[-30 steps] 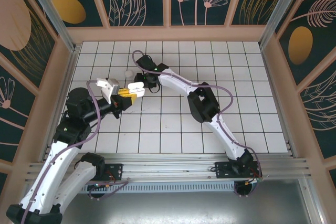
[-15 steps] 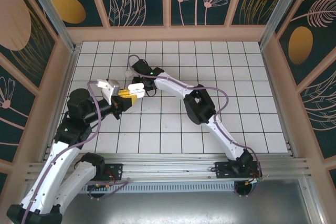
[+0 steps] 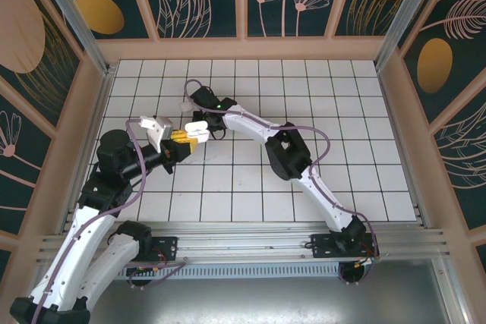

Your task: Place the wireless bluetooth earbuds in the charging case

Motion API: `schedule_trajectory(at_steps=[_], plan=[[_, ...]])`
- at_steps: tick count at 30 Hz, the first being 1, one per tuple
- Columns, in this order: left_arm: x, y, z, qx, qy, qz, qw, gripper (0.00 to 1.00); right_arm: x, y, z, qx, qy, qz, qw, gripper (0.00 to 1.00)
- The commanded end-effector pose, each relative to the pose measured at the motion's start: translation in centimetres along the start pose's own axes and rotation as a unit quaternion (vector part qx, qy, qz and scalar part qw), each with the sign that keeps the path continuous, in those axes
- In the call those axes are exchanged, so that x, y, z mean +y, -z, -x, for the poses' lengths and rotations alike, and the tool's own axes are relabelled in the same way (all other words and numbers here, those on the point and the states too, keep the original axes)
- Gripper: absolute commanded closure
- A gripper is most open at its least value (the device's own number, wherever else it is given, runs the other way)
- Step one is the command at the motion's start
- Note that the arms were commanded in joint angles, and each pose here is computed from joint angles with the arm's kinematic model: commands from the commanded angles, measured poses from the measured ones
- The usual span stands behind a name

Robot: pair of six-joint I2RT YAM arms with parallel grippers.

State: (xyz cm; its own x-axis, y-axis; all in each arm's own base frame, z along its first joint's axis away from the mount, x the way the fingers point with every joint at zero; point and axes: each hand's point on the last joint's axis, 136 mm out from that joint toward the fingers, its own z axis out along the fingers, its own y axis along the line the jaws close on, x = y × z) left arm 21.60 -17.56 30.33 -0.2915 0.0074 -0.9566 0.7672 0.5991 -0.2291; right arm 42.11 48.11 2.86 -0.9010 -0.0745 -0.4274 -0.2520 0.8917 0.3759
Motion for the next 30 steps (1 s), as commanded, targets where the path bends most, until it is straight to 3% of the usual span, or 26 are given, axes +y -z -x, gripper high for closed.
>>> schedule_trajectory(at_steps=[1,12,24,30], plan=[[0.3,-0.1,0.6,-0.013,0.001,0.002,1.0,1.0,-0.6,-0.1,-1.8,0.018,0.021,-0.02,0.999,0.68],[0.2,-1.1,0.6,-0.016,0.012,-0.02,1.0,1.0,-5.5,4.0,-2.0,0.015,0.023,-0.076,0.997,0.74],[-0.1,-3.2,0.2,-0.046,0.009,-0.086,0.995,1.0,-16.4,11.3,-5.1,-0.005,-0.059,-0.125,0.99,0.74],[-0.6,-4.2,-0.2,-0.064,-0.007,-0.122,0.99,1.0,-19.5,14.7,-6.4,-0.031,-0.092,-0.139,0.986,0.75]])
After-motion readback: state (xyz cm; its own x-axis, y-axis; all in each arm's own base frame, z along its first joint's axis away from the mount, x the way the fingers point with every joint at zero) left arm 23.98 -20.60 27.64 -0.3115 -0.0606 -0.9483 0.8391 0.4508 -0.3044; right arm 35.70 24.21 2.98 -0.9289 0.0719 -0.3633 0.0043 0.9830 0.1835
